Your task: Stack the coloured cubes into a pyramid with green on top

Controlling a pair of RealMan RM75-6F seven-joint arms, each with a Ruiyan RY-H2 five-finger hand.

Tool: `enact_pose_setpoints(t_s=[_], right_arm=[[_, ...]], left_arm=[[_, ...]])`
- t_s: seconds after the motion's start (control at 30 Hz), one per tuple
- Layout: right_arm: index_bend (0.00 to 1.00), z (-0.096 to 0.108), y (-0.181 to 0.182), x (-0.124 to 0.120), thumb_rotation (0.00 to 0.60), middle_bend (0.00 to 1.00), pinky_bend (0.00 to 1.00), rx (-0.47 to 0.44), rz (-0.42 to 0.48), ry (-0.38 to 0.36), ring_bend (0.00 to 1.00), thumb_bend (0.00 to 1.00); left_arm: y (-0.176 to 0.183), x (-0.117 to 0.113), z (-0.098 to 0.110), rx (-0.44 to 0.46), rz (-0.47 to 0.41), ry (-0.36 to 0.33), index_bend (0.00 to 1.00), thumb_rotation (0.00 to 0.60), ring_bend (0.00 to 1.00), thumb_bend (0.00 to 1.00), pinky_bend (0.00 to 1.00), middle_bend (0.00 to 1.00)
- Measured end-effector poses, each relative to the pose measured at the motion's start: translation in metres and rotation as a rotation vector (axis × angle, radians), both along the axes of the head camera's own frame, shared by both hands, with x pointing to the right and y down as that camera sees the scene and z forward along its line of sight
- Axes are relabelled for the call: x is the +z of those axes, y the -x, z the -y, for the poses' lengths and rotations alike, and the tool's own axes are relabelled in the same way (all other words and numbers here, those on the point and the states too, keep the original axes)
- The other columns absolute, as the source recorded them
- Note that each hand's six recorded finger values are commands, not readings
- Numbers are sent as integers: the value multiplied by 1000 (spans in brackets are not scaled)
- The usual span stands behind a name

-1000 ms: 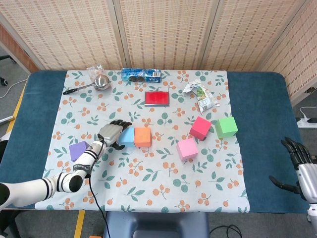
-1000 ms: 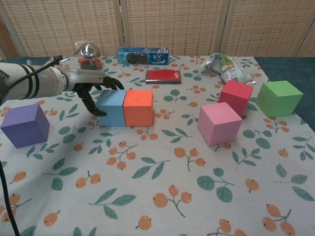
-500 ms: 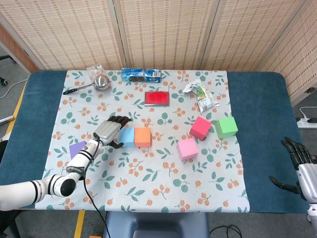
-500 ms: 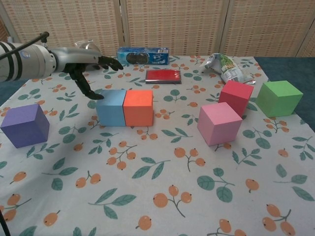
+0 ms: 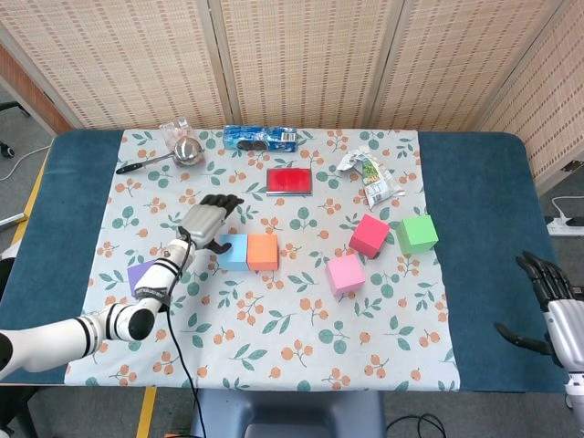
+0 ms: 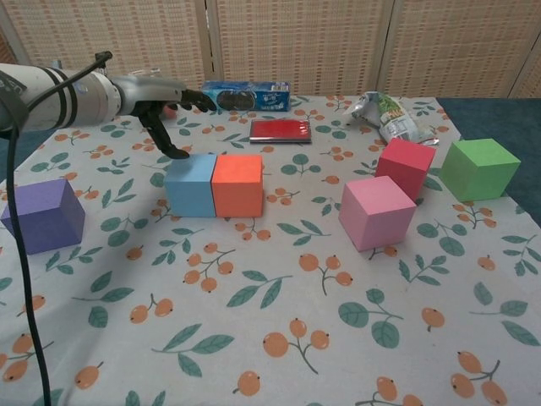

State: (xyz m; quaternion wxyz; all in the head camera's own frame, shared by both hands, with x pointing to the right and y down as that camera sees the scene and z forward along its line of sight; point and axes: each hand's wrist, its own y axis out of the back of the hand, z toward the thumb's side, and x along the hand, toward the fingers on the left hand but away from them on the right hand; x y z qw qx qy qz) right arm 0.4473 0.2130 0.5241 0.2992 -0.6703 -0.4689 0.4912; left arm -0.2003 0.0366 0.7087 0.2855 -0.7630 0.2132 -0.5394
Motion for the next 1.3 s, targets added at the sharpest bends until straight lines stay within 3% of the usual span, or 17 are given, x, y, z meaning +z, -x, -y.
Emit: enact_pose_setpoints(t_s=[0.9,1.3], right_arm=[[0,-3,-6,0,600,0,0,16,-4,2,0,0],[0,-2,-7,-2,600,0,0,16,1,-6,0,0]], left_arm=[[-17,13,-15,49,18,23,96,600,0,314,59,32],[-14,-5,-13,30,-24,-5,96,600,0,312,59,32]])
